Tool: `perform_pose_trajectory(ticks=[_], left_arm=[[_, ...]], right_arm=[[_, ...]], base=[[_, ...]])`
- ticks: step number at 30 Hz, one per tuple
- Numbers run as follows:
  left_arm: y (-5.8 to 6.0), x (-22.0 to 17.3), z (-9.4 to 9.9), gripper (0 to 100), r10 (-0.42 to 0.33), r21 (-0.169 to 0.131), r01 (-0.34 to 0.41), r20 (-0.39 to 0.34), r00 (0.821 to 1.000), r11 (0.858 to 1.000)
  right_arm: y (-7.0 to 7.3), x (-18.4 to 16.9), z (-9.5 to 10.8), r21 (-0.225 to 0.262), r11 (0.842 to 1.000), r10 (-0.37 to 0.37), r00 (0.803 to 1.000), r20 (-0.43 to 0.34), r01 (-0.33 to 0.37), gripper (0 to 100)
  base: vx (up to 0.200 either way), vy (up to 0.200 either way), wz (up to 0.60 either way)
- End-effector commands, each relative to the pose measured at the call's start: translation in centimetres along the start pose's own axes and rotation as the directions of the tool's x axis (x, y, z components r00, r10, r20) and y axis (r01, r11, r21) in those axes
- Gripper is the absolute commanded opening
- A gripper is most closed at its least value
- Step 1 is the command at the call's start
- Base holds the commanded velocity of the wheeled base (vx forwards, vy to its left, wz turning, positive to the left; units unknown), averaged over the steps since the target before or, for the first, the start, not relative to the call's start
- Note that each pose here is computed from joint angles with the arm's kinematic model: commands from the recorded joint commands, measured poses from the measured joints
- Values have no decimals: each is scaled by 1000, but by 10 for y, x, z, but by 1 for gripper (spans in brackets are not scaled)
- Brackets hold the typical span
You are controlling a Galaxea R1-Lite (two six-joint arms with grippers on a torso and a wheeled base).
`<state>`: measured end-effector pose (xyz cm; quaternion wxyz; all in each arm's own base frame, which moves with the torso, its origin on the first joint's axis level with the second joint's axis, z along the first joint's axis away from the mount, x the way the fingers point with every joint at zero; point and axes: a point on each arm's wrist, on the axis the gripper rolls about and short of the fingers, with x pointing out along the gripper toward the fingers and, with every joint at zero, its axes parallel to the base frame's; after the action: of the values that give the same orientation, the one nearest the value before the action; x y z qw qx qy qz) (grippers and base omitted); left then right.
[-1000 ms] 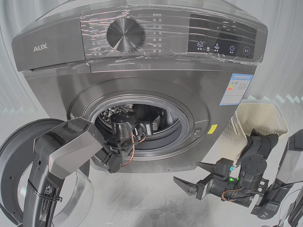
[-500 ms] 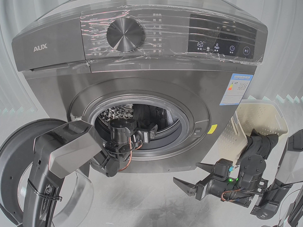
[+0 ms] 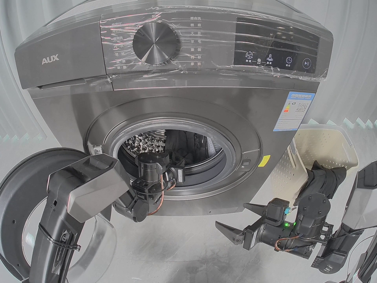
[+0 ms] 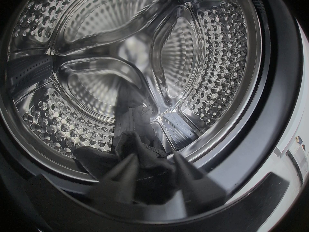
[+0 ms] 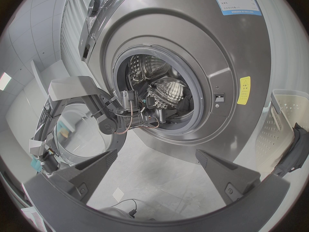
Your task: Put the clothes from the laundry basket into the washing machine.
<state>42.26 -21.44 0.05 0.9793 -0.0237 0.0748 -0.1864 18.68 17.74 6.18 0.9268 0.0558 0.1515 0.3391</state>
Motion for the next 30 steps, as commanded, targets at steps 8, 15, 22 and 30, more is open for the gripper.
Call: perform_pose_trajectory(ticks=[8,15,22,30], left_arm=[[6,24,19,0,28,-26,-25,126,992,999],[18,43,36,0,93,-52,-83,246,965,995],[21,49,41,0,111,-61,-98,277,954,993],[22,48,36,100,112,-57,-100,263,958,993]], right_arm=[[1,1,1,0,1000,2,1000,4,-2,100],[0,2,1,0,1000,1,1000,5,-1,100],[0,2,1,0,1000,1,1000,5,-1,100],[0,2,1,0,1000,1,1000,5,-1,100]], base=[[0,0,0],[0,0,0],[0,0,0],[0,0,0]])
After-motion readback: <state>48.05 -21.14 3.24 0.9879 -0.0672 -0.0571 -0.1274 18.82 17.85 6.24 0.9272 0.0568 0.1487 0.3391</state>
